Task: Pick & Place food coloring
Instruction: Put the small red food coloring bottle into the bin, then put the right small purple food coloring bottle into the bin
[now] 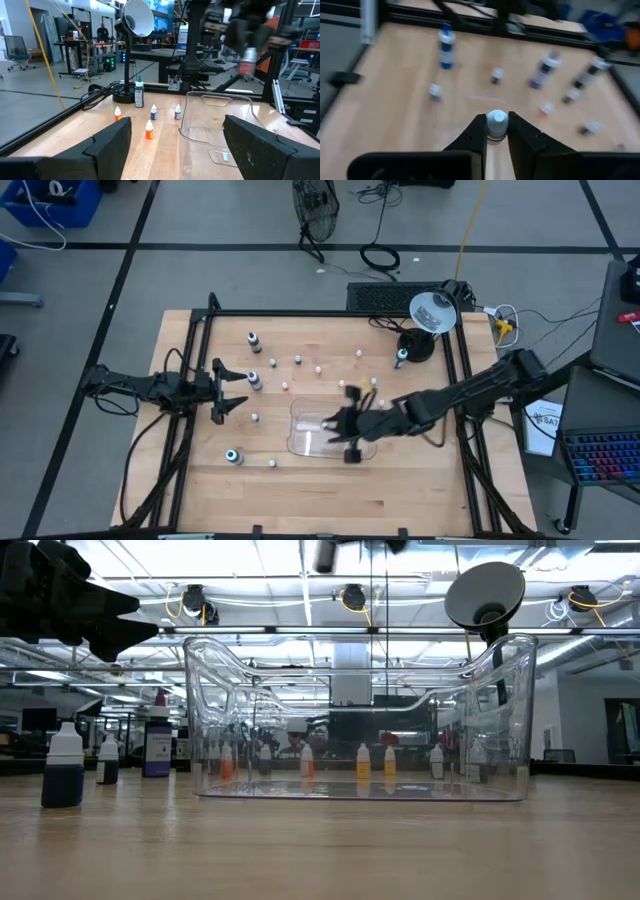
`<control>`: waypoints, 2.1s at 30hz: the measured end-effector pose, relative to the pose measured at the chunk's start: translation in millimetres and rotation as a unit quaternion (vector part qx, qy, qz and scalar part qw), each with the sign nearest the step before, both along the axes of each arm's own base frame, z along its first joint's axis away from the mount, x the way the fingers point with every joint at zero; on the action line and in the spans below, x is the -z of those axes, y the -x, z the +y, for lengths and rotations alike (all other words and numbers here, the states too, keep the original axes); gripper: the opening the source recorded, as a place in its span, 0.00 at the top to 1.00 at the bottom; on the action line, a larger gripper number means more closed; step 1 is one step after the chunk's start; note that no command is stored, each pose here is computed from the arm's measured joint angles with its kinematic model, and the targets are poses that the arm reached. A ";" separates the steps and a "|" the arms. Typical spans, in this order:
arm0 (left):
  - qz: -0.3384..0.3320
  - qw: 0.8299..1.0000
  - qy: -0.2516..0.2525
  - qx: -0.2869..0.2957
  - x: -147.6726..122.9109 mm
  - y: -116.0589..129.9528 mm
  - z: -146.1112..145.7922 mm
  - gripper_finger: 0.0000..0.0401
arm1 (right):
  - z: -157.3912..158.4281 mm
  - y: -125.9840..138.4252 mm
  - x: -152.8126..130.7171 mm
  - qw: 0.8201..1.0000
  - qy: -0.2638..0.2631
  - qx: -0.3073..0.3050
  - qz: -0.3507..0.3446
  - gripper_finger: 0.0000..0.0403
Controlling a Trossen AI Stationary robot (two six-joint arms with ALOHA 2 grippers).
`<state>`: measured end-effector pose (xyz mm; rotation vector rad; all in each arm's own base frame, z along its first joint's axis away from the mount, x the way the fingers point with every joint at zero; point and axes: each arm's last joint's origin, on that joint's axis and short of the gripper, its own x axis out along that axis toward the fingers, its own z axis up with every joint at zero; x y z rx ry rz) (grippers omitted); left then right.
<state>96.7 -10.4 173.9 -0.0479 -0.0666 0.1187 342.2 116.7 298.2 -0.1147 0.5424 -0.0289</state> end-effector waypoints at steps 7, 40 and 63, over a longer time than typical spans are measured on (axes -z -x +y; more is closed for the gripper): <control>0.000 1.000 0.000 0.000 0.0 0.0 0.0 0.23 | 8.0 -42.9 36.6 0.999 -0.036 -0.006 0.035 0.90; 0.000 1.000 0.000 0.000 0.0 0.0 0.0 0.23 | -8.8 -73.1 147.2 0.982 -0.027 0.062 0.177 0.90; 0.000 1.000 0.000 0.000 0.1 0.0 0.0 0.23 | -13.0 -51.4 92.5 0.985 -0.059 0.067 0.147 0.61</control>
